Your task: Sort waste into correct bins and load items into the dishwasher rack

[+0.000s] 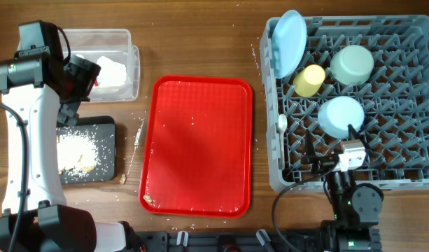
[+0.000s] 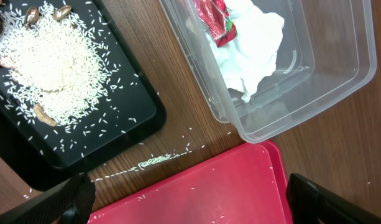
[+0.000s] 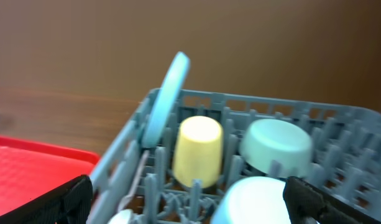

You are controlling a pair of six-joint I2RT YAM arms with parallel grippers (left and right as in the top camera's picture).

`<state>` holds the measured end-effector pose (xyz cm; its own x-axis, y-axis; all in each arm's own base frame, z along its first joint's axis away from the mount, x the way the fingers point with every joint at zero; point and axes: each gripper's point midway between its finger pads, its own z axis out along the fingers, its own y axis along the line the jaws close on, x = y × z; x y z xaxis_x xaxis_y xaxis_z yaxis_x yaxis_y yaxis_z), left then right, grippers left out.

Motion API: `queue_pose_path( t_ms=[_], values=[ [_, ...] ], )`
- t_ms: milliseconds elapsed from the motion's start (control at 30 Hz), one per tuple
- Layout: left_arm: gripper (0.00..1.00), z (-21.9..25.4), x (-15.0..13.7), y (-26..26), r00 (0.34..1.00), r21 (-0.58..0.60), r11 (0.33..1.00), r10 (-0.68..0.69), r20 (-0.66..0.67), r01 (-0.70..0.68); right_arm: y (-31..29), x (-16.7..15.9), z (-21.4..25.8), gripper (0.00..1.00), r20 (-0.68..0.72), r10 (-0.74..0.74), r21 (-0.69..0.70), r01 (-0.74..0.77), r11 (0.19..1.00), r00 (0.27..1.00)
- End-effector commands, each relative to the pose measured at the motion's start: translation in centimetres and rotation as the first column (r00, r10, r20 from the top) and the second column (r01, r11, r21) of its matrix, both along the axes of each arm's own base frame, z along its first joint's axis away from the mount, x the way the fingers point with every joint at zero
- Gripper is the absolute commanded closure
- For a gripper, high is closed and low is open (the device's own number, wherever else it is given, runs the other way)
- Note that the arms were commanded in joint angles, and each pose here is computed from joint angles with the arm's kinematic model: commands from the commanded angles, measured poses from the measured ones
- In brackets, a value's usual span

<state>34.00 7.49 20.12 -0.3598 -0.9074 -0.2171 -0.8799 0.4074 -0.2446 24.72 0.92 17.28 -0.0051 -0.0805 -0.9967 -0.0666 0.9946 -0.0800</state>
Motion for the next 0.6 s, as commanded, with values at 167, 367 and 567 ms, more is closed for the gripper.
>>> queue_pose_path(
  t_ms=[167, 367, 567],
  values=[
    [0.0, 0.04, 0.05, 0.4, 1.0, 0.012, 1.0, 0.013, -0.001, -0.013, -1.11, -0.04, 0.29, 0.0, 0.015, -0.062, -0.024, 0.062, 0.998, 0.998],
    [0.0, 0.04, 0.05, 0.4, 1.0, 0.012, 1.0, 0.013, -0.001, -0.013, -1.11, -0.04, 0.29, 0.0, 0.015, -0.062, -0.024, 0.062, 0.998, 0.998],
    [0.0, 0.04, 0.06, 0.4, 1.0, 0.012, 1.0, 0.013, 0.0, -0.013, -1.11, -0.04, 0.29, 0.0, 0.015, -0.062, -0.024, 0.062, 0.998, 0.998]
  ],
)
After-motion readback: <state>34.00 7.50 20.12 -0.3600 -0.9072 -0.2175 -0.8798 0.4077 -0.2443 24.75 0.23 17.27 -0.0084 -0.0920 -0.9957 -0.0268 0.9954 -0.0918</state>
